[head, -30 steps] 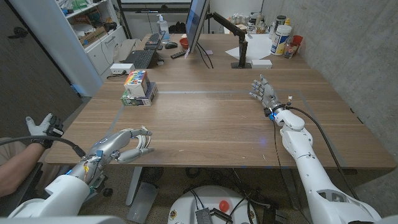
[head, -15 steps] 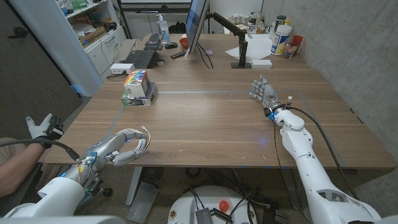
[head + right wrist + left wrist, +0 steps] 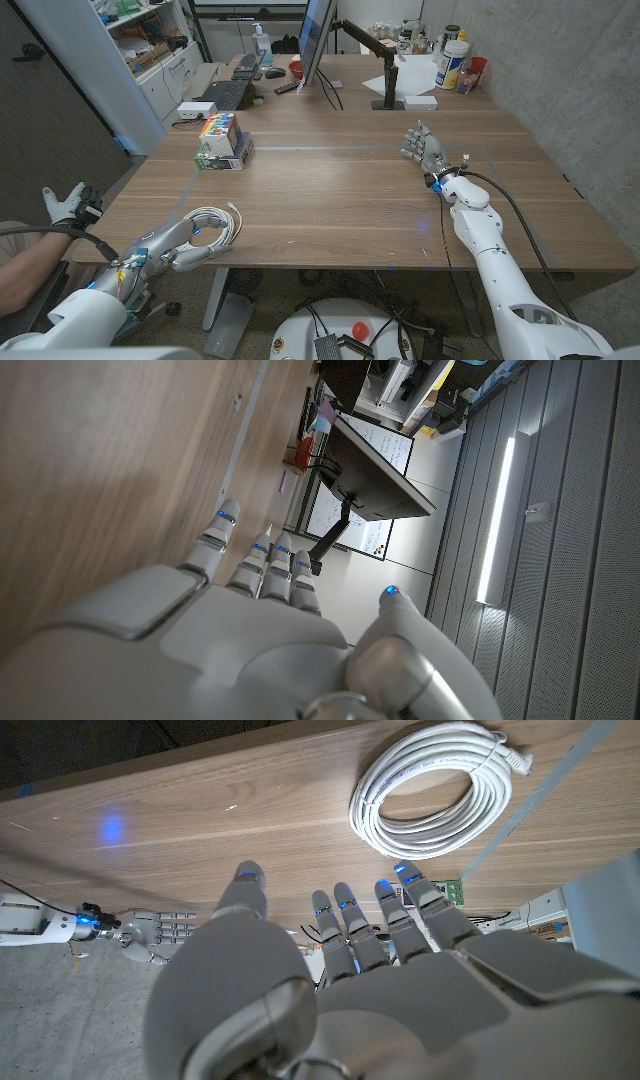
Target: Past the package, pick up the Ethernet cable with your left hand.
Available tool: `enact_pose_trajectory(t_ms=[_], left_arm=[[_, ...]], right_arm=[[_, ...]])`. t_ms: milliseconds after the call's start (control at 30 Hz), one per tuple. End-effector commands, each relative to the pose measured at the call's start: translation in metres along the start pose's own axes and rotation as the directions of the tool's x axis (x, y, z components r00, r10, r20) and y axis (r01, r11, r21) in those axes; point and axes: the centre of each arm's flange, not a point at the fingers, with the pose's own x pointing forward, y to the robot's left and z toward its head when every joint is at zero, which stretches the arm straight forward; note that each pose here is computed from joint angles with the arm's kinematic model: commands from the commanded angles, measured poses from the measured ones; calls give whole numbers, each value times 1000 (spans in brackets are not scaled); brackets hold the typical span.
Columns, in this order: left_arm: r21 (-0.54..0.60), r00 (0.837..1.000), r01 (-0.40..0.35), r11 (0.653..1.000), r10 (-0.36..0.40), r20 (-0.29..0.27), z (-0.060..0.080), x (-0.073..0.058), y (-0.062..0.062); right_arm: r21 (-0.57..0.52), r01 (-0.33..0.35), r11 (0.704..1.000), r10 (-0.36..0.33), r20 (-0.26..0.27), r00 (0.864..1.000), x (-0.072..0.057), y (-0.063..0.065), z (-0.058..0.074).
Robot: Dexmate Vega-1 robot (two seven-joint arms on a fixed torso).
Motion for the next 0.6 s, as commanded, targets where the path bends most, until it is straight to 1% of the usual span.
enact_pose_trajectory(t_ms=[33,100,133,300,333,400,433,500,533,600], left_arm=[[116,998,-64,991,64,6,-5,-13,-3],[117,998,-67,991,66,6,-5,-13,-3],[151,997,-81,985,81,10,-7,-15,-5],[182,996,-91,979,91,11,-9,-17,-7],[205,996,-92,974,92,10,-12,-18,-9],[206,996,-92,974,92,10,-12,-18,-9],[215,996,-91,972,91,7,-15,-19,-11],[215,996,-91,972,92,7,-15,-19,-11],[221,996,-85,972,88,-2,-19,-21,-12],[221,996,-85,972,88,-2,-19,-21,-12]], right_arm=[[-1,4,1000,-4,-1,1000,0,-1,0],[-1,4,1000,-4,-1,1000,0,-1,0],[-1,6,1000,-6,-2,1000,0,-1,0],[-3,4,1000,-4,0,1000,0,-1,0],[-3,5,1000,-5,-2,1000,0,-1,0],[-3,5,1000,-5,-2,1000,0,-1,0],[-3,7,1000,-7,-2,1000,0,-1,0],[-3,7,1000,-7,-2,1000,0,-1,0],[-3,8,1000,-8,-2,1000,0,-1,0],[-3,8,1000,-8,-2,1000,0,-1,0]])
